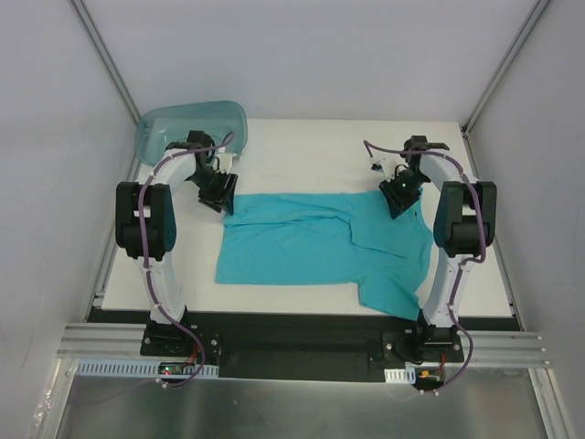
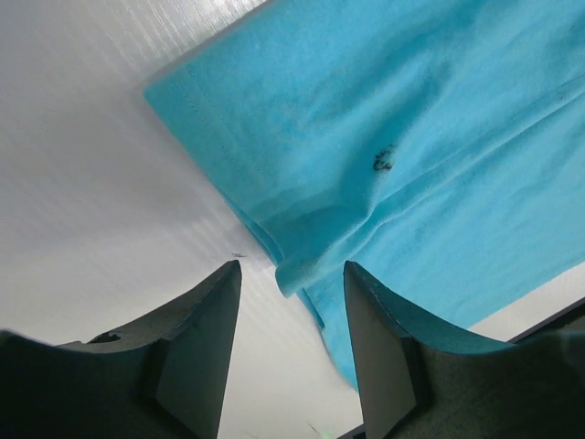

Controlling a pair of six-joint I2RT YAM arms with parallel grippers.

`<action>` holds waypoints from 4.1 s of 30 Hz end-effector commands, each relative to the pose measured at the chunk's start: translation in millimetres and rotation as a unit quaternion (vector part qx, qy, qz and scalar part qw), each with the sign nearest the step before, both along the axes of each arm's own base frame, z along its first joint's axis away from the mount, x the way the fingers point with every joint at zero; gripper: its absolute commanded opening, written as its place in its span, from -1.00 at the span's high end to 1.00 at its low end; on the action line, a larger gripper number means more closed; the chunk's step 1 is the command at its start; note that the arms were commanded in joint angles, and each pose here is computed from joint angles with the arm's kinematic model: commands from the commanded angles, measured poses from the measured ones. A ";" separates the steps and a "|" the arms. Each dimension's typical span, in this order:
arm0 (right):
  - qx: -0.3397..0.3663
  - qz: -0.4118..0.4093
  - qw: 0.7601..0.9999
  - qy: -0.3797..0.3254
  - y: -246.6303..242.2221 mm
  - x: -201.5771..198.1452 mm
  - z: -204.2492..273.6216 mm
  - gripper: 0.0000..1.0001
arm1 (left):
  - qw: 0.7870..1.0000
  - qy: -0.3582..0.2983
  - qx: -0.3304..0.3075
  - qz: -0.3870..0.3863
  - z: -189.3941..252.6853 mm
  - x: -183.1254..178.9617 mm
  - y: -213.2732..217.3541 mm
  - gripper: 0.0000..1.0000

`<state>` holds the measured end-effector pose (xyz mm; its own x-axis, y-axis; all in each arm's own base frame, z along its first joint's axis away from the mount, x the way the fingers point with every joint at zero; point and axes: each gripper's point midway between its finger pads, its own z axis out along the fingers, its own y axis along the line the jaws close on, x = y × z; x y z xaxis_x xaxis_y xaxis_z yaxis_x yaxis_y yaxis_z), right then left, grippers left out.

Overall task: Roll the t-shirts
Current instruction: Fold the T-shirt at the center of the board.

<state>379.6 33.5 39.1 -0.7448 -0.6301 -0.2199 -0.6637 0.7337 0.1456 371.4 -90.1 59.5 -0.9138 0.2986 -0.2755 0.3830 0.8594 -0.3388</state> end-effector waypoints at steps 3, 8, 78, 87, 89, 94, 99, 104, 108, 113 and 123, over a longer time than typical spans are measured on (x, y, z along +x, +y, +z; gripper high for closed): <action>-0.038 -0.005 0.999 0.003 -16.7 3.0 -10.8 0.30 | 0.999 0.053 -0.010 0.004 -15.1 -29.2 -0.1 0.08; -0.044 -0.005 0.999 0.016 -24.0 -2.9 -14.4 0.30 | 0.998 0.065 0.004 -0.008 -26.8 -38.1 5.1 0.24; -0.109 0.019 0.993 0.050 -47.3 7.9 -12.5 0.26 | 0.998 -0.061 -0.005 -0.034 16.2 64.6 -4.9 1.00; -0.126 0.023 0.990 0.058 -51.5 8.3 -22.3 0.26 | 0.997 -0.060 0.029 -0.027 13.3 62.3 6.9 1.00; -0.125 0.021 0.990 0.058 -51.7 8.8 -23.4 0.26 | 0.997 -0.059 0.048 -0.019 12.7 60.0 13.5 0.95; -0.143 0.015 0.988 0.055 -57.1 10.7 -23.4 0.26 | 0.995 -0.082 0.055 0.008 37.8 48.7 16.9 0.44; -0.145 0.013 0.988 0.054 -58.2 11.1 -22.8 0.25 | 0.997 -0.078 0.001 -0.007 50.9 20.8 -8.5 0.39; -0.151 0.017 0.987 0.052 -57.9 15.7 -25.2 0.24 | 0.997 -0.040 -0.049 -0.036 36.1 8.5 -41.9 0.46; -0.155 0.024 0.986 0.060 -57.5 18.1 -25.5 0.24 | 0.997 -0.002 -0.053 -0.052 8.6 1.0 -53.0 0.60; -0.167 0.030 0.985 0.040 -57.4 37.3 -22.1 0.24 | 0.997 0.029 -0.028 -0.062 -20.6 -10.1 -44.3 0.76; -0.196 0.078 0.977 0.001 -43.4 80.7 -30.3 0.27 | 0.997 0.027 0.041 -0.051 -46.0 -4.6 -20.7 0.82</action>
<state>436.8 -15.7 21.5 -0.6780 -0.7321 0.0661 -0.7350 0.6741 -0.0725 362.5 -130.5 21.8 -0.8961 0.3924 -0.2075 0.4436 0.8094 -0.3849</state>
